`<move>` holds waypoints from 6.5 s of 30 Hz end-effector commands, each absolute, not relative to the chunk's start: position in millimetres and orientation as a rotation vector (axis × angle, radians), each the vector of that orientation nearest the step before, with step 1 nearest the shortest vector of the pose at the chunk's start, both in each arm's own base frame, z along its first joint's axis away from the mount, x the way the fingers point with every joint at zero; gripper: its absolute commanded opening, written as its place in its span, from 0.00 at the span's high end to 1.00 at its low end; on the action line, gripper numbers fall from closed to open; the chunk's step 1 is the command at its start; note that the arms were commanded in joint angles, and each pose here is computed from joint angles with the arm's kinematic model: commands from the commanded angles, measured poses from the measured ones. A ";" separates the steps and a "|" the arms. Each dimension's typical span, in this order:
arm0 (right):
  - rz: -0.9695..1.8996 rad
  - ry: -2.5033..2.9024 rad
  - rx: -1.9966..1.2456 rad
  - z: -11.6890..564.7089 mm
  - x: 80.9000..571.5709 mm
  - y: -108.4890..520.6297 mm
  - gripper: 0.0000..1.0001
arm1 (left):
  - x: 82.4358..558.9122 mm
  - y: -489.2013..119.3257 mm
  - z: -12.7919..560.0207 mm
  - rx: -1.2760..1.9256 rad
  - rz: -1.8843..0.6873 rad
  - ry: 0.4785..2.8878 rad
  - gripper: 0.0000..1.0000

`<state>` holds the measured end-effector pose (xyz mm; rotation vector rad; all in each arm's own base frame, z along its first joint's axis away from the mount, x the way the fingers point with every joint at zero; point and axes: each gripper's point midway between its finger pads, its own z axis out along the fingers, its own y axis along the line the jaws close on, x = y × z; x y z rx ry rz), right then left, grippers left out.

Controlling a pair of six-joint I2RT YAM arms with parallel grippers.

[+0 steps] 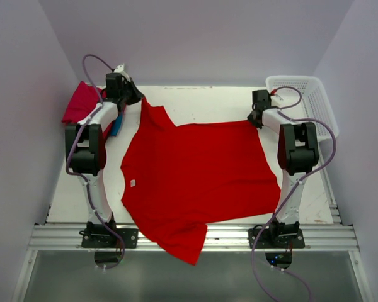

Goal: Fold and stack the t-shirts
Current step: Grap the side of the flattened tshirt furthest away from the robot with both arms, then fold the flattened tshirt in 1/3 of the way

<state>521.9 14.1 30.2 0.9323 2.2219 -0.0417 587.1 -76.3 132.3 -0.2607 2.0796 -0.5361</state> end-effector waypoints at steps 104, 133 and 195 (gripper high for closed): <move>-0.218 2.340 0.742 78.5 383.3 -14.9 1.00 | 275.5 -58.6 197.3 -0.201 -0.294 2.201 1.00; -0.192 2.418 0.754 51.8 365.9 -7.5 0.47 | 267.6 -60.6 189.5 -0.227 -0.319 2.209 0.30; 0.066 2.498 0.594 25.2 436.2 50.5 1.00 | 416.0 -93.3 0.7 -0.442 -0.357 2.337 1.00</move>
